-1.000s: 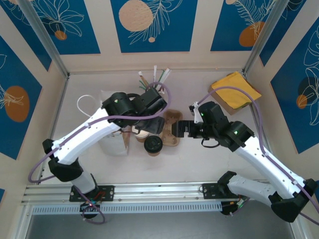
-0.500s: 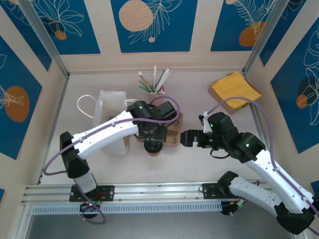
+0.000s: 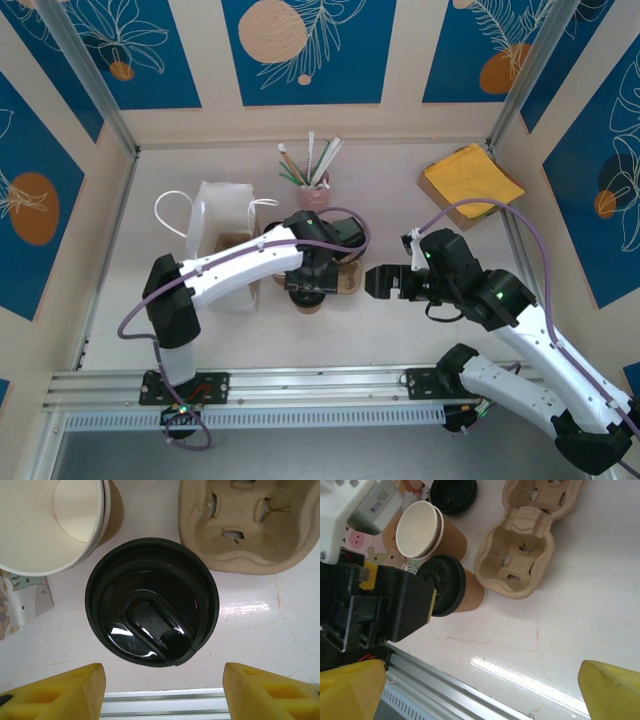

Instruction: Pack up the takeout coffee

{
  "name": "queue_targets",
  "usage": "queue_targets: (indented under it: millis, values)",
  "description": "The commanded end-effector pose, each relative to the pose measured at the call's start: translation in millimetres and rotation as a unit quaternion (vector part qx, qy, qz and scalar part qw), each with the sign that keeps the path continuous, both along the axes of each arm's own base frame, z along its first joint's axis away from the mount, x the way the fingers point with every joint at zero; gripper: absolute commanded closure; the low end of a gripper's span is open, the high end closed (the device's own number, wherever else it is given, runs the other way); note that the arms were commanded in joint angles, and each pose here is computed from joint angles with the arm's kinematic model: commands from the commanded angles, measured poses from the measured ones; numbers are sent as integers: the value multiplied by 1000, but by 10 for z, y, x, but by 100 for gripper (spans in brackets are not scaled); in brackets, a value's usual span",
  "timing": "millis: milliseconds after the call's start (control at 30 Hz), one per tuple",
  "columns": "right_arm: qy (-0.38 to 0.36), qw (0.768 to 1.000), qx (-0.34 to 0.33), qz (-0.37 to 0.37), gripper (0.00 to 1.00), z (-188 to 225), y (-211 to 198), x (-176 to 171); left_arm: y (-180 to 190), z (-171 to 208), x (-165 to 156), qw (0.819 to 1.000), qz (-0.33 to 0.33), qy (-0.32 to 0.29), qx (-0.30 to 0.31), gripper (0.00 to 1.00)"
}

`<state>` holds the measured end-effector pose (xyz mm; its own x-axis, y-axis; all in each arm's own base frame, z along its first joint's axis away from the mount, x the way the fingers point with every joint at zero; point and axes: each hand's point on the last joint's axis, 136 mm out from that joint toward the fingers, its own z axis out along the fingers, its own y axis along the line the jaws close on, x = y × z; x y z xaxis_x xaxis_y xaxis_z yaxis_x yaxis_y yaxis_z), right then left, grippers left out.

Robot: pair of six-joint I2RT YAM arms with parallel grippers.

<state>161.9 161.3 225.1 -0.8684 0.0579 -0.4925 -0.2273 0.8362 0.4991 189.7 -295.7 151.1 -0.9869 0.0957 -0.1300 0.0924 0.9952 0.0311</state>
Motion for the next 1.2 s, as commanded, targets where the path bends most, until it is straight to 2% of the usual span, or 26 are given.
queue_targets:
  millis: [0, 233, 500, 1167]
  values:
    - [-2, 1000, -5, 7, 1, -30, -28, -26, 62, -124, -15, 1000, 20, 19, 16, 36]
    - [-1, 1000, -3, 6, 1, -59, -30, -7, 93, -211, 35, 999, 31, 28, 16, 32]
    - [2, 1000, 1, 2, 1, -72, -44, 25, 115, -245, 69, 999, 35, 32, 15, 19]
    - [4, 1000, 8, -1, 1, -80, -37, 73, 136, -355, 156, 998, 47, 41, 6, 22]
